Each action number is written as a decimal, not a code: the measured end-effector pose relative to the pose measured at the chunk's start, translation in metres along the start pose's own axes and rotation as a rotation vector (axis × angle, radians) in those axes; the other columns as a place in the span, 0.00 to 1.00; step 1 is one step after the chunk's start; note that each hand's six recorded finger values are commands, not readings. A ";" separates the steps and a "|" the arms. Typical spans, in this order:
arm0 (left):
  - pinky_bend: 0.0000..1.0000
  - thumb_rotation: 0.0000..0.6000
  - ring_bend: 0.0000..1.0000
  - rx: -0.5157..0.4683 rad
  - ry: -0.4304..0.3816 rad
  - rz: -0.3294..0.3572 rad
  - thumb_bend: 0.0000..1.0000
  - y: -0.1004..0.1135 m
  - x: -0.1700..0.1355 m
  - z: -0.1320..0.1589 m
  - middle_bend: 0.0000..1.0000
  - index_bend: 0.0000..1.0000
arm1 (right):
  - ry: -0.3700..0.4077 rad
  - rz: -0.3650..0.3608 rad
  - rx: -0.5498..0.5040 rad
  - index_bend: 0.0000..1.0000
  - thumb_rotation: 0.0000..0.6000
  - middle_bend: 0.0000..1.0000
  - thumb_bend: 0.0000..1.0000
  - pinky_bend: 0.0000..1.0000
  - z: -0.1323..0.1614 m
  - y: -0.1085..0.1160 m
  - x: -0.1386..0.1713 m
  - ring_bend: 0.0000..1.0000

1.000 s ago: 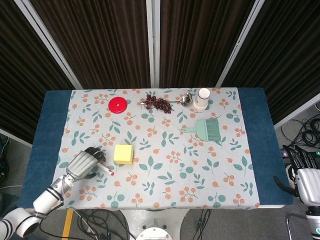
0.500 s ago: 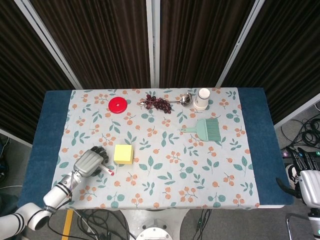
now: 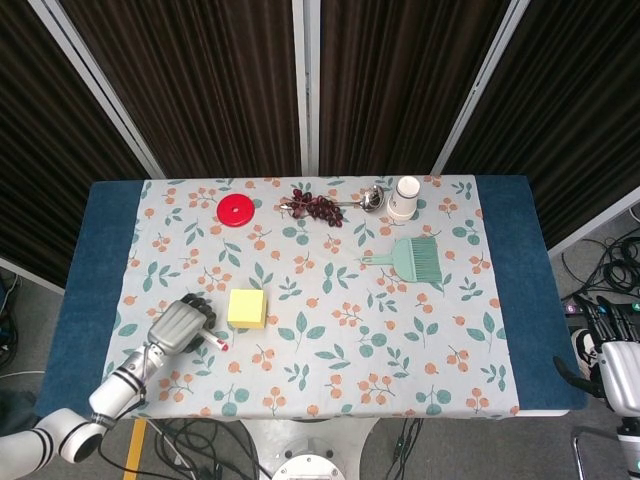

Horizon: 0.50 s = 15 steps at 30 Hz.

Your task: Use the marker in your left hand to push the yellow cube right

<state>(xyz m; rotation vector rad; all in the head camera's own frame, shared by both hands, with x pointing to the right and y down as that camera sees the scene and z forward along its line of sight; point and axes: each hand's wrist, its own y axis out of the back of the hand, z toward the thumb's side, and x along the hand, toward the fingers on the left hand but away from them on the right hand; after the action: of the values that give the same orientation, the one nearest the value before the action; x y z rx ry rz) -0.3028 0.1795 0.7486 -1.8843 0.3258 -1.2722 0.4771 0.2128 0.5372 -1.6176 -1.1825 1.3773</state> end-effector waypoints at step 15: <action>0.25 1.00 0.37 0.028 -0.003 0.012 0.37 -0.001 -0.002 0.003 0.58 0.55 | -0.004 0.001 0.001 0.01 1.00 0.13 0.15 0.08 0.001 0.000 -0.002 0.00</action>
<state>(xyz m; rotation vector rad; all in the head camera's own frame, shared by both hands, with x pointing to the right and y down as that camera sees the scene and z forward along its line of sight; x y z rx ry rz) -0.3014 0.1825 0.7473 -1.8578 0.3156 -1.2590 0.4764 0.2106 0.5384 -1.6153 -1.1836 1.3818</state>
